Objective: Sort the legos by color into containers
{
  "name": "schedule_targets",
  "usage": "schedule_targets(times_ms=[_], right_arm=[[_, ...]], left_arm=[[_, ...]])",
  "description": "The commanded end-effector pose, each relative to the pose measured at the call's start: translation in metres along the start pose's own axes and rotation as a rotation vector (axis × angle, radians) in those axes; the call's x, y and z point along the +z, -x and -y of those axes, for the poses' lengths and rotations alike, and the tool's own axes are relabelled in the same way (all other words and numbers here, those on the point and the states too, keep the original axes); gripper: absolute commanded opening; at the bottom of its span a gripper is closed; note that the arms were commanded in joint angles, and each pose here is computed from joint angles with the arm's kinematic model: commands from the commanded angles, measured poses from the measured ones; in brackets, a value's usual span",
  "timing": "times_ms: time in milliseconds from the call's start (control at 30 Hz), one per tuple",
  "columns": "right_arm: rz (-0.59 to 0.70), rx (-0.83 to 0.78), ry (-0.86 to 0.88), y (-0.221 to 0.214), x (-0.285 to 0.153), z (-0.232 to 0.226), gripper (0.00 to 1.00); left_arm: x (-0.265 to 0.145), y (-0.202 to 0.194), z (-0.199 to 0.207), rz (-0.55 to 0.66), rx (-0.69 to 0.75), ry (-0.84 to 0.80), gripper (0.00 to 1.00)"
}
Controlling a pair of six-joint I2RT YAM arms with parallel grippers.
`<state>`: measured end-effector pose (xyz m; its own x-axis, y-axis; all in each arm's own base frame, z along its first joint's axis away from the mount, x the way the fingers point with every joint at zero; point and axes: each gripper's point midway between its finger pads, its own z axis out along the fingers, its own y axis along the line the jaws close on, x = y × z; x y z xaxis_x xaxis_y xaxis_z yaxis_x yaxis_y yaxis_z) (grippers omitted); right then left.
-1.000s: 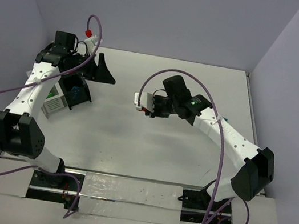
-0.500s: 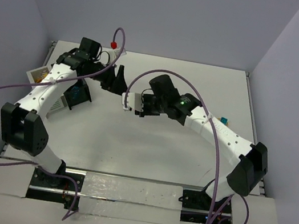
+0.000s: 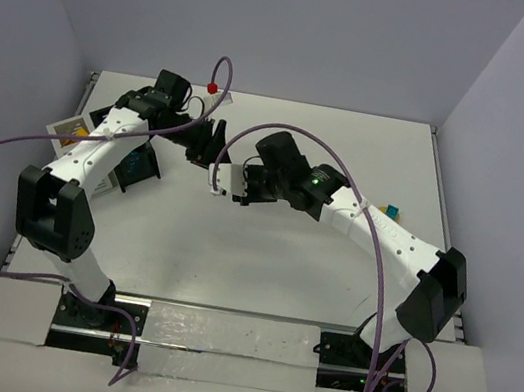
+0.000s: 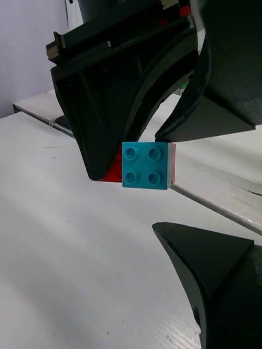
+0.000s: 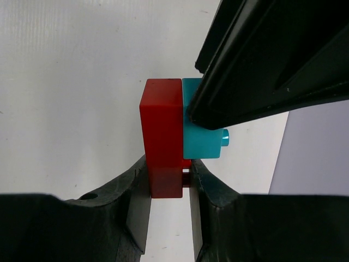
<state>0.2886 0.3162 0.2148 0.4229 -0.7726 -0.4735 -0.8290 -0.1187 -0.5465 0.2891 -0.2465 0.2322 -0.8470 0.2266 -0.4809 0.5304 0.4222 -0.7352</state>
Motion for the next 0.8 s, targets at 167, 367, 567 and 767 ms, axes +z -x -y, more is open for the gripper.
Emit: schedule_targets(times_ms=[167, 367, 567, 767], right_arm=[[0.041, -0.037, -0.101, 0.024, -0.005, 0.027, 0.00], [0.040, -0.035, -0.121, 0.024, -0.005, 0.030, 0.00], [0.040, -0.059, -0.118, 0.020, -0.007, 0.023, 0.00], [0.044, -0.111, -0.101, 0.015, -0.009, 0.009, 0.00]], left_arm=[[-0.004, 0.016, 0.028, 0.024, 0.027, -0.118, 0.50], [-0.002, 0.015, 0.029, 0.017, -0.001, -0.151, 0.44], [-0.011, 0.026, 0.028, 0.060, -0.014, -0.166, 0.01], [-0.057, 0.074, 0.014, 0.239, -0.006, -0.123, 0.00]])
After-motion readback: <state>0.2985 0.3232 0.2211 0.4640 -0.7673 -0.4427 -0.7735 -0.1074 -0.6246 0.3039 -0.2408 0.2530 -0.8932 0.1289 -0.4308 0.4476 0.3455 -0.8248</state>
